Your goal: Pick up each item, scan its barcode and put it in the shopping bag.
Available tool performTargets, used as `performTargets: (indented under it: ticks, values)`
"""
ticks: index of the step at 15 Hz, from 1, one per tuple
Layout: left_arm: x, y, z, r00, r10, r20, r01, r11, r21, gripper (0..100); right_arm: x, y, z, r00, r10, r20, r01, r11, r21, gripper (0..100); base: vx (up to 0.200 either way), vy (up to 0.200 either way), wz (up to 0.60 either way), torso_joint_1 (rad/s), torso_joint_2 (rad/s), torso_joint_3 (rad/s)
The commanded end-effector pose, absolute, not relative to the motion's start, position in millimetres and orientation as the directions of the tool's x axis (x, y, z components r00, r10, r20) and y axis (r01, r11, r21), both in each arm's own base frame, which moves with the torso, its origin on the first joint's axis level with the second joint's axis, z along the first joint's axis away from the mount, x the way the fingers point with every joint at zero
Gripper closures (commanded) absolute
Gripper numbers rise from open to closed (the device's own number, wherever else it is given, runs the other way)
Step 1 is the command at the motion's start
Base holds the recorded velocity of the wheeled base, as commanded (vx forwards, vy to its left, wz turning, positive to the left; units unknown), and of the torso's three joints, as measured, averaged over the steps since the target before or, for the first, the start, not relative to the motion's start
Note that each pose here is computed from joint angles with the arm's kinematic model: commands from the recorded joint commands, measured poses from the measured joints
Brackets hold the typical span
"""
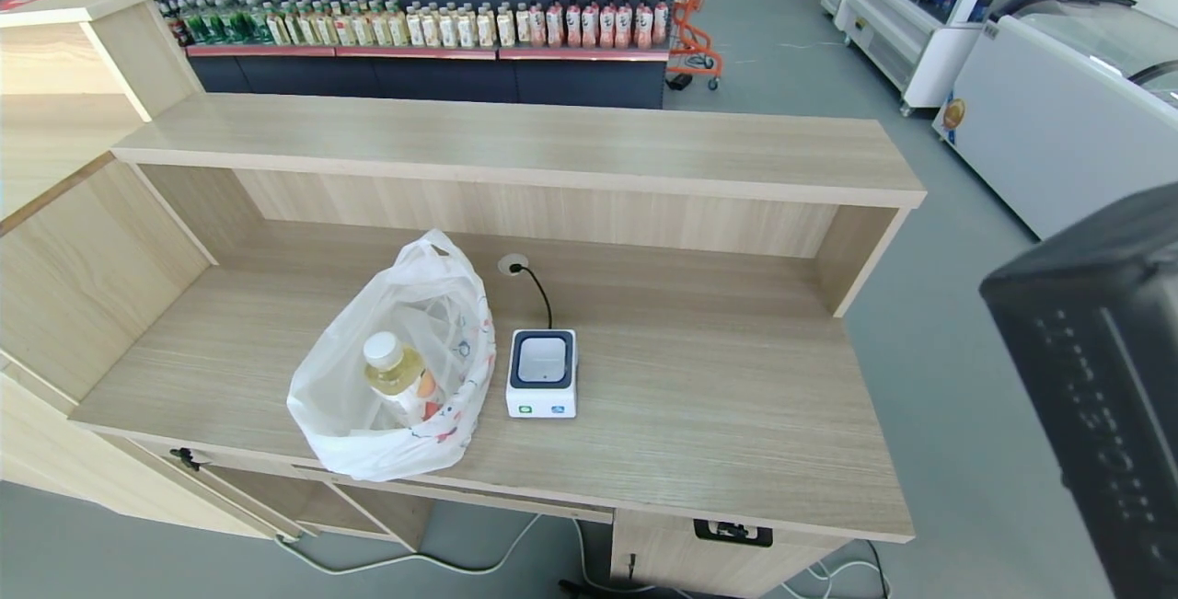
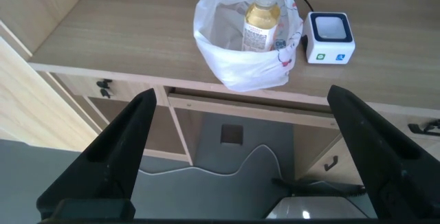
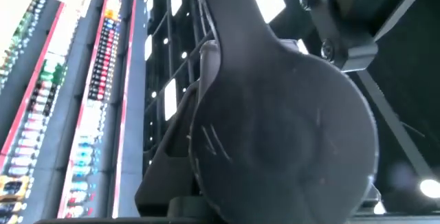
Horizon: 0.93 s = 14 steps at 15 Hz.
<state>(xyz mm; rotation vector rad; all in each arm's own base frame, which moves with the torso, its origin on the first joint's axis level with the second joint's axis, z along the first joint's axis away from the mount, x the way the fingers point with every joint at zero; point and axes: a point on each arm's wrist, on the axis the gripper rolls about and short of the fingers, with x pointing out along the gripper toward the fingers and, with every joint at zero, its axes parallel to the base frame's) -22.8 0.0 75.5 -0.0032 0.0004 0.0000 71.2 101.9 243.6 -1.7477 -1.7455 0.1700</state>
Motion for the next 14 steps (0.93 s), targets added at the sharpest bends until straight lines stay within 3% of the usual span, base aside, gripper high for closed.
performTargets:
  ticks: [1,4,14]
  values:
    - [-22.8,0.0,75.5,1.0,0.0,0.0,0.0,1.0,-0.003,0,66.9,103.1,242.0,0.059,0.939,0.34,0.841,0.136,-0.523,100,0.0,0.0,0.0,0.0,0.0,0.0]
    - [-22.8,0.0,75.5,1.0,0.0,0.0,0.0,1.0,-0.003,0,61.0,99.3,240.2,0.006,0.952,0.306,0.825,0.168,-0.539,100,0.0,0.0,0.0,0.0,0.0,0.0]
    - [-22.8,0.0,75.5,1.0,0.0,0.0,0.0,1.0,-0.003,0,60.5,99.4,238.0,-0.004,0.957,0.289,0.82,0.169,-0.547,100,0.0,0.0,0.0,0.0,0.0,0.0]
